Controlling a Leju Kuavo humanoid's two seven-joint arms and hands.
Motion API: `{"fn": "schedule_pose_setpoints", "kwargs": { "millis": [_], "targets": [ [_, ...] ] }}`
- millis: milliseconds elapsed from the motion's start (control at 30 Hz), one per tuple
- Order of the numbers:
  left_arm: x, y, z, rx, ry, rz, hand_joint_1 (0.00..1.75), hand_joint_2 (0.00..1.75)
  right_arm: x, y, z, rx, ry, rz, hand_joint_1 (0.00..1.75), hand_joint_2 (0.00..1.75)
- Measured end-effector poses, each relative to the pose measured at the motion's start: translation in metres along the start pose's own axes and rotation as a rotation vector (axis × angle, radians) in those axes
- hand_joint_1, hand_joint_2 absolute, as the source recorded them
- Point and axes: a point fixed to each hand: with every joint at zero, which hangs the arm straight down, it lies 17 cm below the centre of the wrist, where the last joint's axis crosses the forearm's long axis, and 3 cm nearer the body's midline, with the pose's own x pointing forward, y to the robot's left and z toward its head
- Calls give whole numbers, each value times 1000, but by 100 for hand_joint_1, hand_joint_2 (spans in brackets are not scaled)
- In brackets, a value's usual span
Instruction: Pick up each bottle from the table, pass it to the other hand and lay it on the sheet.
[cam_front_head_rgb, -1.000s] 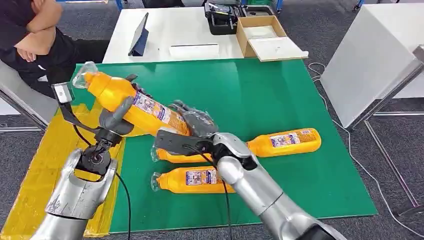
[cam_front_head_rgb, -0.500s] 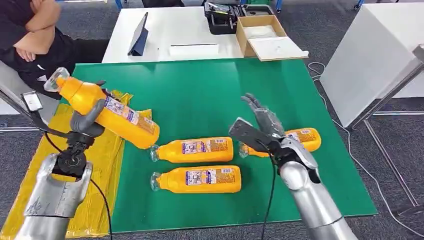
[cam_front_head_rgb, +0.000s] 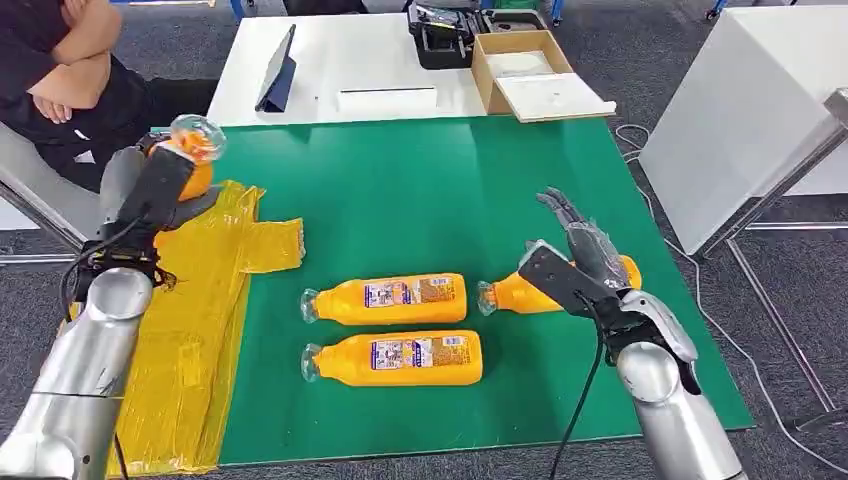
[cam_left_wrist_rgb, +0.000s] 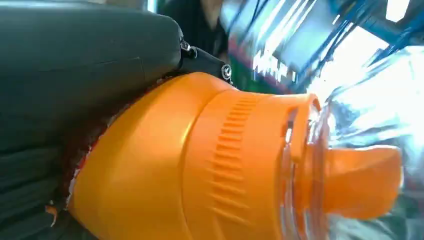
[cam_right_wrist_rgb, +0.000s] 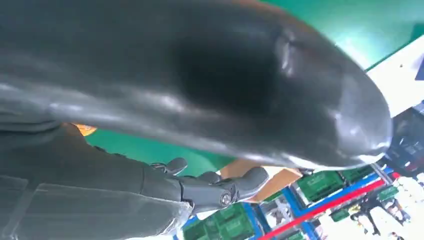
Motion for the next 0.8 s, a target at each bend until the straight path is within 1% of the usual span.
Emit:
{"fn": "schedule_pose_setpoints", "kwargs": {
  "millis": [33,100,400,533,633,800],
  "targets": [
    [2,1,-3,8,-20,-88,175,175,1,-3,-1,-2,-3,-3,0,0],
    [3,2,-4,12,-36,-148,175,175,1,-6,-2,-2,-5,-3,0,0],
    [-2,-4,-3,-1,-35,-184,175,175,-2,-10,-1,-4,-1,2,0,0],
    [2,-12,-1,-9,-88,-365,175,175,1,-15,-2,-2,-21,-12,0,0],
    [3,-31,7,-31,-139,-504,175,175,1,-19,-3,2,-41,-23,0,0],
    [-6,-92,30,-168,-170,-587,175,175,-7,-17,2,13,-33,-26,0,0]
  ]
}}
